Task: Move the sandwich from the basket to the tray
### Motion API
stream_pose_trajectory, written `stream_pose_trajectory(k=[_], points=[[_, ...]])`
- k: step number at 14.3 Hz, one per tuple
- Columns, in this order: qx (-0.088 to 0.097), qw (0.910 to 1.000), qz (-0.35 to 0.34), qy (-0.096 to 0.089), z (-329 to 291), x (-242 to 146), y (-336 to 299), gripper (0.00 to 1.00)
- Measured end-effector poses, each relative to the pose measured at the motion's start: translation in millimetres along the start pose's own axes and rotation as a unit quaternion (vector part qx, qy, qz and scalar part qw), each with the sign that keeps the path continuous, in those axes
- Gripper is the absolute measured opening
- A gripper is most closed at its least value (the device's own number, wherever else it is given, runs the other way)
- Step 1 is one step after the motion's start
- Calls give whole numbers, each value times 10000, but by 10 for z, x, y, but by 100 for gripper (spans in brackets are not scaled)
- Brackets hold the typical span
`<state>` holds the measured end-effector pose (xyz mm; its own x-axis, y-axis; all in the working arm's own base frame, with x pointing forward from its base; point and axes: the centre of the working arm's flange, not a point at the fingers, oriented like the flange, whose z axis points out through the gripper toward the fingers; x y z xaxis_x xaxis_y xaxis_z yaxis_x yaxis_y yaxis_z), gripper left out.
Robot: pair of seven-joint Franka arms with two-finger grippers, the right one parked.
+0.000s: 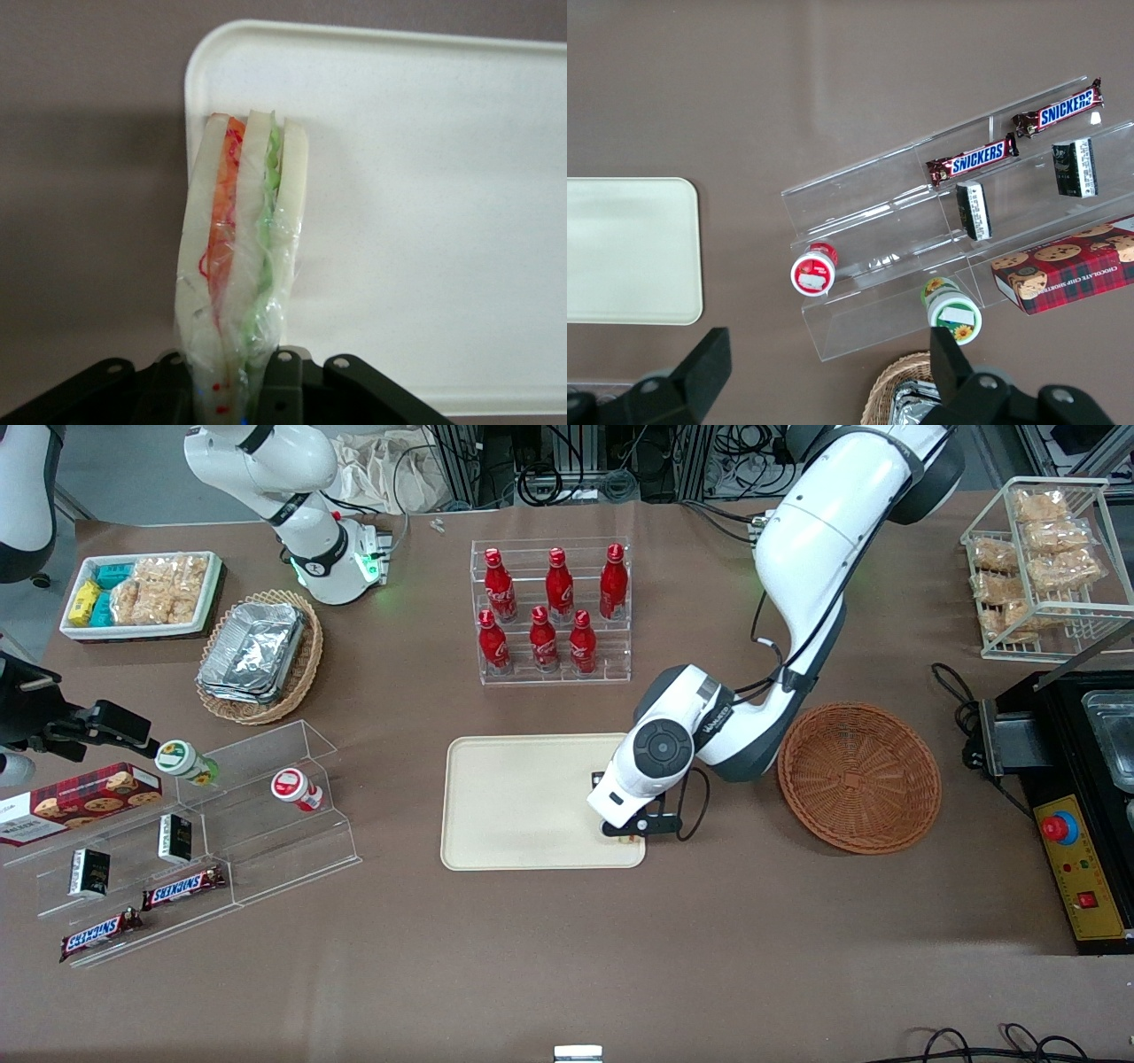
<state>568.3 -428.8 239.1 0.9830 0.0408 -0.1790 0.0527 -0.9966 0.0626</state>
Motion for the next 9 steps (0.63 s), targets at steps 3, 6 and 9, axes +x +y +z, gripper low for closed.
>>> stream_pose_trajectory(k=[3,6,9], points=[[60,9999,139,-68,211,-114,144,19],[63,9999,151,-41,201,-110,157,34],[20,9999,123,35,119,-54,150,63]])
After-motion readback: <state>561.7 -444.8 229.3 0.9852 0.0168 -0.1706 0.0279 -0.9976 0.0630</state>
